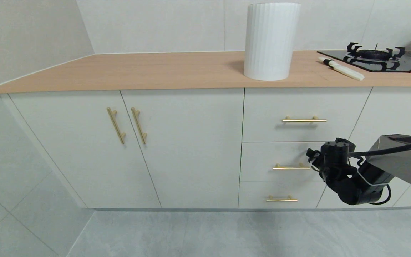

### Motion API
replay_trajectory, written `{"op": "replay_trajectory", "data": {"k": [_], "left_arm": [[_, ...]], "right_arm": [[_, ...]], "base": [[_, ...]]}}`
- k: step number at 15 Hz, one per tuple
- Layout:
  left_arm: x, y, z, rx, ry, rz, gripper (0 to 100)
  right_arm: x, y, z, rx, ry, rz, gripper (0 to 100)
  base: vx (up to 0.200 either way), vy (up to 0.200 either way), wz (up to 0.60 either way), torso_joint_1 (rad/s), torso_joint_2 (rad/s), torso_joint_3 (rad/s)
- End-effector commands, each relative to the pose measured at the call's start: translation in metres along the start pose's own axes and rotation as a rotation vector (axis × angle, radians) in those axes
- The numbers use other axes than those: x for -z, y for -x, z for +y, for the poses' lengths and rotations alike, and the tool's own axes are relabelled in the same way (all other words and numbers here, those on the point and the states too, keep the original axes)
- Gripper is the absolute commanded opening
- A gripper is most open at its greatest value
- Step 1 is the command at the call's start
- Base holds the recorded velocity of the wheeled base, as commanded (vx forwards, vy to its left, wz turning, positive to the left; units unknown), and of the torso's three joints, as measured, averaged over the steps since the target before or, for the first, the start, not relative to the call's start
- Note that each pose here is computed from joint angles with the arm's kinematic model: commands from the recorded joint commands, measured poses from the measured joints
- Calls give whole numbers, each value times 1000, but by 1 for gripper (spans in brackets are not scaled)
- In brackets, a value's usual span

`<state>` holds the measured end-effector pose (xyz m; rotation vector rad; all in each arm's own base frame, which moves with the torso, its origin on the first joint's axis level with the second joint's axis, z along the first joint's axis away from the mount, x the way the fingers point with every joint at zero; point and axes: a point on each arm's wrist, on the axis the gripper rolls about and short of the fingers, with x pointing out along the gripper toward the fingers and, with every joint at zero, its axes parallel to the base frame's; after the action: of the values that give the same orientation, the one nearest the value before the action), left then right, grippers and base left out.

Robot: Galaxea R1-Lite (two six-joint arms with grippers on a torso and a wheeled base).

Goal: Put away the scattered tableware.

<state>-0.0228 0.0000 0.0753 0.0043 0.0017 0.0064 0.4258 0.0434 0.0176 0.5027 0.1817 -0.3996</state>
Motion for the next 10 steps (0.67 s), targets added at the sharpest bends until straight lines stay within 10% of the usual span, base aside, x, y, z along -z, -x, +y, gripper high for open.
{"op": "replay_trajectory", "data": {"k": [1, 6, 10], "left_arm": [[0, 0, 0, -1, 0, 0, 100], [0, 0, 0, -1, 0, 0, 100], [0, 0, 0, -1, 0, 0, 100]], "right_arm": [[-24, 33, 11, -45, 3, -10, 100], [-124, 172, 18, -233, 112, -172, 100], [-147, 278, -40, -275, 209, -299, 100]], "base": [[0, 0, 0, 0, 0, 0], [0, 0, 0, 0, 0, 0], [0, 0, 0, 0, 0, 0]]}}
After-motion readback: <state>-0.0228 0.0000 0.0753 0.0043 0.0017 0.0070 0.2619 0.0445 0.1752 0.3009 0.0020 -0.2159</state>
